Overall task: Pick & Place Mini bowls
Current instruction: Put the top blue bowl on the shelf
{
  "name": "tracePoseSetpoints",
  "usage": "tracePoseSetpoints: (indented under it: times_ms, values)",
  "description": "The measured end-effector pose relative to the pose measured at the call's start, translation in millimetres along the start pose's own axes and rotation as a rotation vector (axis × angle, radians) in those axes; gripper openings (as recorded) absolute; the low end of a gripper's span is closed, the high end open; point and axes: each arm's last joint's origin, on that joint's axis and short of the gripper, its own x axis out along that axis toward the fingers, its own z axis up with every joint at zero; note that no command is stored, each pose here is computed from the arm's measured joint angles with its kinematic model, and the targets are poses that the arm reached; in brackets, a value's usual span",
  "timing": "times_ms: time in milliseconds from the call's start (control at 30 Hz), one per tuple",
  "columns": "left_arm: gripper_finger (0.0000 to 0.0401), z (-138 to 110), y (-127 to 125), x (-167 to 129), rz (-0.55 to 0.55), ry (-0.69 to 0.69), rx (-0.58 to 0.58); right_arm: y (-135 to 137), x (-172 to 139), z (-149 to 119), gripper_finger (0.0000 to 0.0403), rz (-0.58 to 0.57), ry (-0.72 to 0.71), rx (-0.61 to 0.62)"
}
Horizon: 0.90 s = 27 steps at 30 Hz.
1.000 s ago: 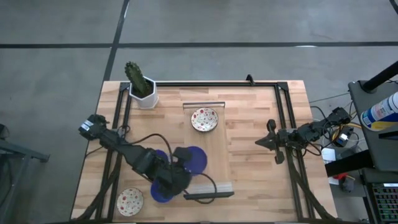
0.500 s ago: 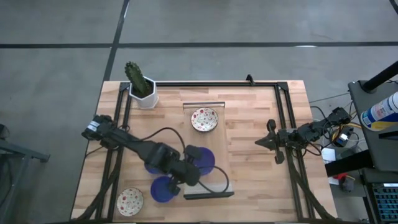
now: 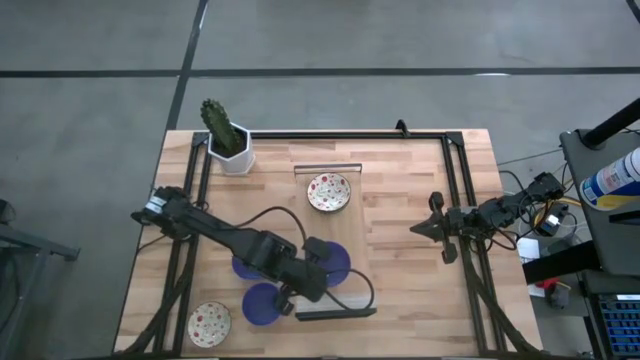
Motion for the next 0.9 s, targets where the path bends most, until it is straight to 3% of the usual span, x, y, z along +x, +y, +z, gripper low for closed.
tracePoseSetpoints:
  times_ms: [600, 900]
  values:
    - [0.0002, -0.1, 0.2, 8.9, 0.002, 0.025, -0.01, 0.0, 0.0, 0.0, 0.0009, -0.001, 0.0, 0.0]
    - [0.0057, -1.2, -0.2, 10.6, -0.002, 0.036, -0.026, 0.0, 0.0, 0.0, 0.0009, -0.001, 0.0, 0.0]
